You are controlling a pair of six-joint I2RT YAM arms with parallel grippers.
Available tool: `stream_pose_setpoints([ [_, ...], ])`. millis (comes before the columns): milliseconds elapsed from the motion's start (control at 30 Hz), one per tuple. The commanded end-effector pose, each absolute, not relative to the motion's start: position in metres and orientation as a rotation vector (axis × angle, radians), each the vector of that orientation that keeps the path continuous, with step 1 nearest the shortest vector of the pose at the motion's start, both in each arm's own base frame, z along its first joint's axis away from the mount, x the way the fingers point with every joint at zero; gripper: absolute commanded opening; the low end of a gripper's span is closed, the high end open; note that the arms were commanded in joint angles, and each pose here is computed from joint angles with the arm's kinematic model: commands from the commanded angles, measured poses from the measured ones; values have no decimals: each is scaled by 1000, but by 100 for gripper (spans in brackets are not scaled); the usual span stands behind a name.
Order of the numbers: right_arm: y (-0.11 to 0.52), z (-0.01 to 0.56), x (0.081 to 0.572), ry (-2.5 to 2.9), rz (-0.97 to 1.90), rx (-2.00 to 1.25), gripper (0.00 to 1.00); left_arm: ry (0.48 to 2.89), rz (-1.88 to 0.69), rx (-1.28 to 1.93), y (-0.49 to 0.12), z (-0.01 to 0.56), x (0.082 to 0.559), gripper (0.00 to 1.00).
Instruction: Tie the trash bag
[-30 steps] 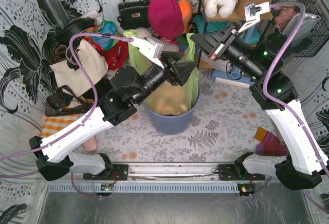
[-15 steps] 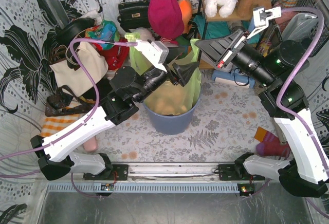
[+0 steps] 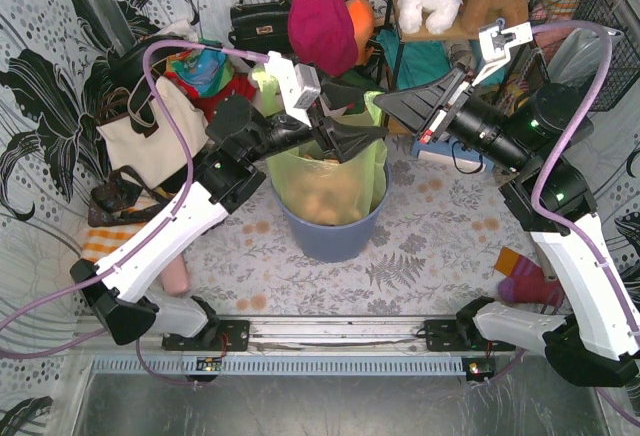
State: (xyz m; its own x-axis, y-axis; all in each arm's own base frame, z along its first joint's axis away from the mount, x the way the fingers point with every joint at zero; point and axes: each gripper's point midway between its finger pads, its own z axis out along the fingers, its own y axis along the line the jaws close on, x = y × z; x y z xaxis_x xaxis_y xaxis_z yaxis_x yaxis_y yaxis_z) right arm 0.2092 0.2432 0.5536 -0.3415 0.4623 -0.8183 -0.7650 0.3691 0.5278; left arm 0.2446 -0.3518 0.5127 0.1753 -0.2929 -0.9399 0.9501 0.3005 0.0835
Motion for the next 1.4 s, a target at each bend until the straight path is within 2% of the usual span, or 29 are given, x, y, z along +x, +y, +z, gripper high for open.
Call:
stream_pose_setpoints([
  [0, 243, 567, 197, 1366, 1317, -343, 0, 830, -1182, 953, -348, 540, 211, 77],
  [200, 242, 570, 196, 1352, 1320, -347, 0, 782, -1240, 1003, -344, 546, 206, 73],
  [500, 247, 562, 199, 1370, 1332, -350, 0, 767, -1287, 995, -343, 556, 209, 57],
  [633, 247, 562, 199, 1370, 1333, -353, 0, 783, -1288, 990, -345, 555, 214, 43],
  [833, 246, 565, 197, 1359, 1336, -353, 0, 811, -1272, 989, -346, 548, 219, 37],
  [900, 245, 565, 196, 1359, 1335, -353, 0, 816, -1269, 992, -346, 545, 218, 31],
  [1133, 245, 566, 196, 1360, 1331, -354, 0, 813, -1263, 985, -344, 545, 217, 2],
  [1267, 241, 564, 195, 1372, 1306, -347, 0, 824, -1253, 975, -343, 545, 220, 0],
  [1367, 231, 573, 192, 1351, 1266, -332, 35, 829, -1253, 972, -343, 545, 220, 0],
])
